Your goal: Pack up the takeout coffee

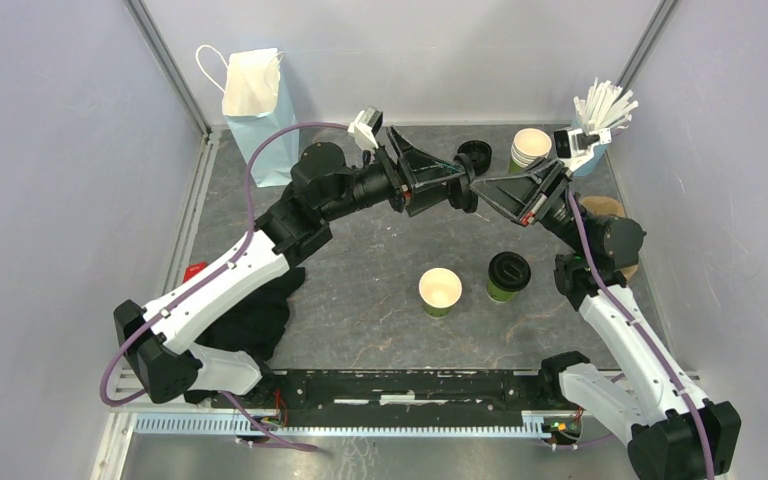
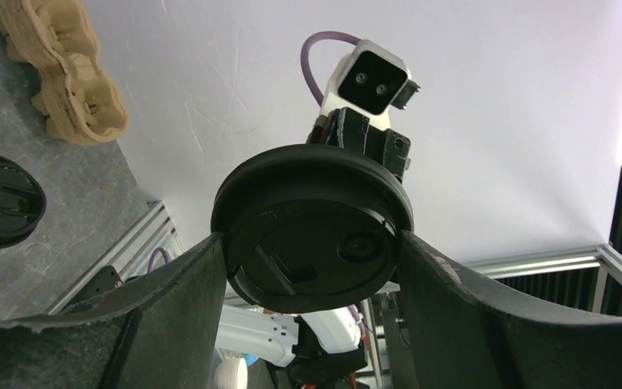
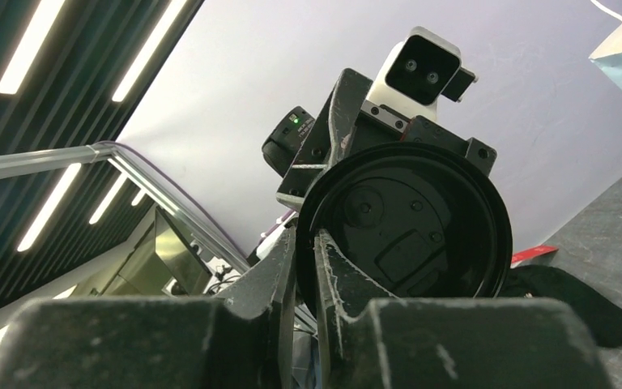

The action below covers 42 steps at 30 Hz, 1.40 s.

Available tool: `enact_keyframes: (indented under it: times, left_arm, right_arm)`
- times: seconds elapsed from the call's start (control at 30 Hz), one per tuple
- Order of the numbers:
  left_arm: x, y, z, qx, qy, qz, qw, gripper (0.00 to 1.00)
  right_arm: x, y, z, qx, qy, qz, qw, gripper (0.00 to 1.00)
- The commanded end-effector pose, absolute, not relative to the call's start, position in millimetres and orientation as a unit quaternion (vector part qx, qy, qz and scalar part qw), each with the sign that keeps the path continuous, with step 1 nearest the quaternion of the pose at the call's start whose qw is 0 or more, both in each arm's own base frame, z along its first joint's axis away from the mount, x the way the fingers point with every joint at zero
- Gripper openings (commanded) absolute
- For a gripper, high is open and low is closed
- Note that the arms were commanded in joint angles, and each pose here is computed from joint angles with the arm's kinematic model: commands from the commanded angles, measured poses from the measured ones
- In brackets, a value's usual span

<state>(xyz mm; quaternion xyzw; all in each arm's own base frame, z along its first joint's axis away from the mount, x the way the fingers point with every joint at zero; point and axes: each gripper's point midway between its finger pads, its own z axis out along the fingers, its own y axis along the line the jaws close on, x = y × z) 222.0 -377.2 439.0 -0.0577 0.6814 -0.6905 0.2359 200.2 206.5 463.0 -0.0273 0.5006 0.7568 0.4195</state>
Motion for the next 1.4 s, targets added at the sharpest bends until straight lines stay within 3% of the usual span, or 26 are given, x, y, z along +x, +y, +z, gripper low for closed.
enact_keyframes:
  times: [0.0, 0.2, 0.37, 0.5, 0.63, 0.77, 1.37]
  left_arm:
    - [223, -374, 454, -0.061, 0.677, -0.686, 0.259, 0.7]
    - [234, -360, 409, -0.079, 0.74, -0.603, 0.287, 0.67]
    - [245, -338, 353, -0.064, 0.817, -0.478, 0.316, 0.65]
    - [239, -334, 309, -0.013, 0.871, -0.374, 0.318, 0.62]
    - [223, -346, 264, 0.075, 0.916, -0.247, 0.307, 0.61]
    - [209, -365, 230, 0.151, 0.934, -0.16, 0.281, 0.61]
    - [209, -386, 175, 0.229, 0.945, -0.068, 0.222, 0.63]
  right_arm:
    - [205, 212, 446, -0.028, 0.529, 0.741, 0.413, 0.24]
    - [227, 211, 392, -0.051, 0.651, 0.621, 0.434, 0.56]
    - [245, 159, 343, -0.092, 0.778, 0.398, 0.478, 0.76]
    - [243, 103, 348, -0.104, 0.825, 0.214, 0.513, 0.84]
    - [230, 74, 371, -0.086, 0.812, 0.142, 0.559, 0.98]
    - [222, 56, 388, -0.072, 0.801, 0.1, 0.586, 0.98]
    - [215, 56, 389, -0.091, 0.792, 0.083, 0.597, 0.98]
